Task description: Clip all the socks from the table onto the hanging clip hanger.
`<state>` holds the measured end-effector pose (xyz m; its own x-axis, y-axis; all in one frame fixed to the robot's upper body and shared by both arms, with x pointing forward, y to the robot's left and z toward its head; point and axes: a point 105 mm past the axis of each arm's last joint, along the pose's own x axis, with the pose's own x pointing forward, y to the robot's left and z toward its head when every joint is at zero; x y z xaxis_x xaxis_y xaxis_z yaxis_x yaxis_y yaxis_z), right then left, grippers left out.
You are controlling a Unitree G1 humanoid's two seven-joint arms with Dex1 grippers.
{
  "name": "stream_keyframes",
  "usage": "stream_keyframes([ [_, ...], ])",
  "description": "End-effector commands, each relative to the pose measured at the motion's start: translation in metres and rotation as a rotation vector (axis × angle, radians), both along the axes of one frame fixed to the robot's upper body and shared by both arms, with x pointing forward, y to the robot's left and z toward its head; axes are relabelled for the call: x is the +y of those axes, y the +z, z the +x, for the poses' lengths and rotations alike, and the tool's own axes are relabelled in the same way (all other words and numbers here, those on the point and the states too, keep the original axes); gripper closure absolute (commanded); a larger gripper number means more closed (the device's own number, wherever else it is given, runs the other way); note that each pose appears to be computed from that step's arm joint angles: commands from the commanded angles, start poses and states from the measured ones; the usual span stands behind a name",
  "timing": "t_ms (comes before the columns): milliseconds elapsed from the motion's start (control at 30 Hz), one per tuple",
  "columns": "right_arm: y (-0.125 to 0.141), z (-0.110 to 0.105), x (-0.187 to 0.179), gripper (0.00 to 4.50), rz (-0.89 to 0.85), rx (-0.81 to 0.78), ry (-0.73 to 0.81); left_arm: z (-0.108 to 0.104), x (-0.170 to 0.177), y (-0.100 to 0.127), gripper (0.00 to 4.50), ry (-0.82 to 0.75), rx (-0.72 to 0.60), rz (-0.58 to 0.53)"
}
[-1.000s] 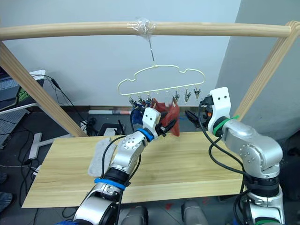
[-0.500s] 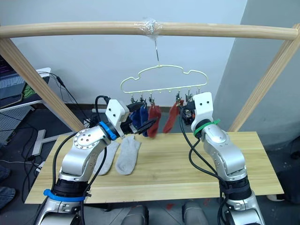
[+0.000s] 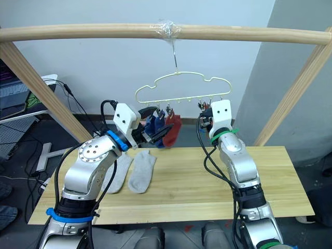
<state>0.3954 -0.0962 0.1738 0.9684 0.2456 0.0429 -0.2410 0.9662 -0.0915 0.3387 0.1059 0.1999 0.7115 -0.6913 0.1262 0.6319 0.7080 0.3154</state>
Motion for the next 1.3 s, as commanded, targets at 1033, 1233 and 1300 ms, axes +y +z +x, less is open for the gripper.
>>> stream_keyframes([
  [1033, 0.025, 0.013, 0.01, 2.91, 0.054, -0.084, -0.04, -0.002, -0.004, 0.036, 0.37, -0.027, -0.113, -0.018],
  [1233, 0.032, 0.016, 0.022, 2.91, 0.058, -0.096, -0.009, -0.002, -0.005, 0.039, 0.37, -0.024, -0.118, -0.034],
  [1300, 0.033, 0.017, 0.022, 2.91, 0.058, -0.1, -0.012, -0.004, -0.006, 0.042, 0.37, -0.034, -0.119, -0.047],
])
